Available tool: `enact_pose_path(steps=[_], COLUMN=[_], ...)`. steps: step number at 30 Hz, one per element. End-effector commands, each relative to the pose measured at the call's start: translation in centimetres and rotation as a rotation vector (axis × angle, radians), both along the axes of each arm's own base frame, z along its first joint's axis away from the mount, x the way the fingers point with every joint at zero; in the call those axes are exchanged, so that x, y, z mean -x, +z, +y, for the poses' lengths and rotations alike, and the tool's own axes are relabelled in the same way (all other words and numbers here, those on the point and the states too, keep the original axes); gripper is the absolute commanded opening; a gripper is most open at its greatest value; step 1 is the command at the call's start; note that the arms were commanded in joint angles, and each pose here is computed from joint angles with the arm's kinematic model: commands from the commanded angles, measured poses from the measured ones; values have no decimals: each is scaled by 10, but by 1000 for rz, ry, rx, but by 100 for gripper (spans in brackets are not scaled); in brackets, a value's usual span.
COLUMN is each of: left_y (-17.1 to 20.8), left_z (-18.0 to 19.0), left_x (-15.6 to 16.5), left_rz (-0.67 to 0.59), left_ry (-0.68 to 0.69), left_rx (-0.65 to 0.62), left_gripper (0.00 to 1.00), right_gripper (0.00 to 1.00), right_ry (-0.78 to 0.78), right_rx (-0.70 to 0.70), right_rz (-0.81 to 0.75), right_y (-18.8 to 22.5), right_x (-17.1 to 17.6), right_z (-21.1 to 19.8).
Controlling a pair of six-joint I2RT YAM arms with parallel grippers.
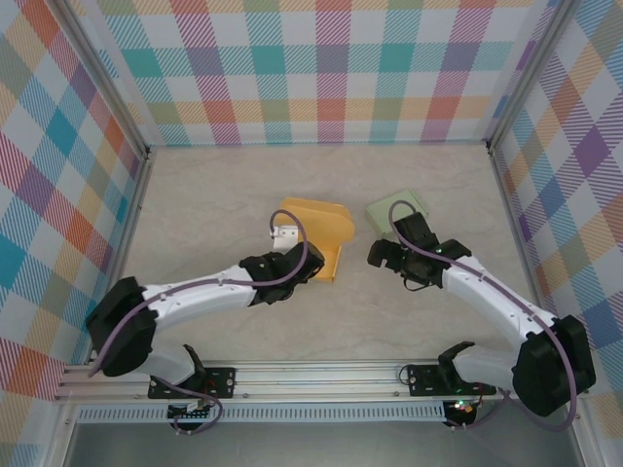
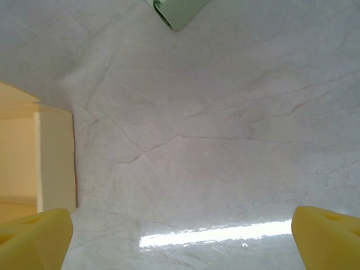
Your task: Fold the paper box
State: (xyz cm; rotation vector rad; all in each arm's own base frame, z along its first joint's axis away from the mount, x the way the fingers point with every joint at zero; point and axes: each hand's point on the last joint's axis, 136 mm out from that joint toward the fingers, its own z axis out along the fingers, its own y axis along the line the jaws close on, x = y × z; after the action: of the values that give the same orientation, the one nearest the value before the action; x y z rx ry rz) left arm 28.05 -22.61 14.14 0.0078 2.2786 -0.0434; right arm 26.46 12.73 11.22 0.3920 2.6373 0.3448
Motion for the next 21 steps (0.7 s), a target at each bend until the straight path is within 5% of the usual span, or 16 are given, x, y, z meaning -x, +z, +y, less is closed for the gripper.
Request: enact_pose_path(steps=[1,3,8,21], left_y=[29,41,54,30], left_z=[16,30,57,45], left_x=[-7,-14,-44,-114], left_rz=[-99,-123,-157,-225], left_ry=[2,-1,-72,-587], left_rx=[-11,-20,18,-3], left_gripper=[45,60,79,81], right_gripper=[100,100,100,100], right_ry=[-27,76,177,328], right_rx=[-29,-42,-48,-73], right_rz=[-72,-139,-203,-297], right_y=[20,28,34,63], right_x=[-15,-22,-21,-25], right_z=[5,17,23,42])
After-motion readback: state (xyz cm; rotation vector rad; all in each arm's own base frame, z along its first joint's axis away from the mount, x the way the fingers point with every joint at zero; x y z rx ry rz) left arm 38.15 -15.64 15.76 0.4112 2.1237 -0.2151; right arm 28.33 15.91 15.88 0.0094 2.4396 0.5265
